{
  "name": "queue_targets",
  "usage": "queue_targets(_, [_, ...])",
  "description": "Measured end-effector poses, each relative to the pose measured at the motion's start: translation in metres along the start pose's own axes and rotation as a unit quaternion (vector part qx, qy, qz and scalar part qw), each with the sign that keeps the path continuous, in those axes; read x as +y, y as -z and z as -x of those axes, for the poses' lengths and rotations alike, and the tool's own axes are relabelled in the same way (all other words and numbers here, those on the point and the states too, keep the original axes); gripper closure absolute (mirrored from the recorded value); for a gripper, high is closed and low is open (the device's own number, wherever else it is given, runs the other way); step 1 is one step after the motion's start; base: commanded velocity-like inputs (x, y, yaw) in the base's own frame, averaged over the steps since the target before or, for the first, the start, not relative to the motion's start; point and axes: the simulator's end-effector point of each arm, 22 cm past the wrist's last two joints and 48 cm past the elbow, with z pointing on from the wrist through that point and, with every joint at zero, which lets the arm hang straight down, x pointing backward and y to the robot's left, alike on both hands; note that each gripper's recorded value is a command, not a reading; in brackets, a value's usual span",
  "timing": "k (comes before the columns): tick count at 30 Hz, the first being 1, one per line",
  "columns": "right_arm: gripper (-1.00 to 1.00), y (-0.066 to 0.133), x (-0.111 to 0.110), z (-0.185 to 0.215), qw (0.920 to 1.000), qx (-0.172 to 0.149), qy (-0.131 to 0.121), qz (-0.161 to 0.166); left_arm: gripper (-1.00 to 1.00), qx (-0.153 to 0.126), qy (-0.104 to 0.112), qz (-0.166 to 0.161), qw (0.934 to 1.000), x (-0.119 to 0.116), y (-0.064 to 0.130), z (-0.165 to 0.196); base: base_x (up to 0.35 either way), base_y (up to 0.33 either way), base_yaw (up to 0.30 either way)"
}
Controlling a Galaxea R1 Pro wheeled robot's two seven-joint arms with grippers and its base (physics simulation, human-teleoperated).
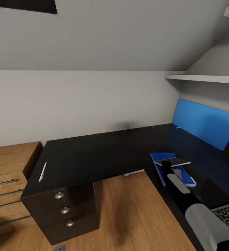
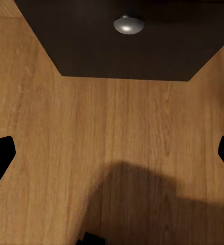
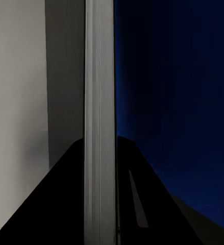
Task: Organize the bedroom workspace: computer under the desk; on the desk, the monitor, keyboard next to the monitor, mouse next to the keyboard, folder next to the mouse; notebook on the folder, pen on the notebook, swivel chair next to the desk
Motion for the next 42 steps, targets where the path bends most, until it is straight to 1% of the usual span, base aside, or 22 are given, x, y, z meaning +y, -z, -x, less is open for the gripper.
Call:
queue_targets(5, [1.0, -0.0001, -0.0002, 0.0, 1.0, 0.0, 0.0, 0.0, -1.0, 0.0, 0.0, 0.0, 1.0, 0.0001, -0.0001, 0.0002, 0.134, 0.0, 0.0])
queue_targets(31, [1.0, -0.0004, -0.0002, 0.001, 1.0, -0.001, 0.001, 0.0, -1.0, 0.001, 0.001, 0.001, 1.0, 0.0008, -0.0003, -0.0002, 0.002, 0.0, 0.0])
queue_targets(36, [1.0, -0.0004, 0.0004, 0.0014, 1.0, -0.002, 0.005, 0.001, -1.0, 0.001, 0.001, 0.001, 1.0, 0.0005, -0.0002, -0.0005, 0.0, 0.0, 0.0])
queue_targets(38, [1.0, -0.0004, 0.0009, 0.0017, 1.0, -0.002, 0.009, 0.002, -1.0, 0.006, 0.0, 0.002, 1.0, 0.0019, -0.0009, -0.0057, 0.0, 0.0, 0.0])
queue_targets(42, [1.0, -0.0004, 0.001, 0.0017, 0.9999, -0.002, 0.01, 0.003, -1.0, 0.008, -0.001, 0.003, 1.0, 0.0026, -0.0012, -0.008, 0.0, 0.0, 0.0])
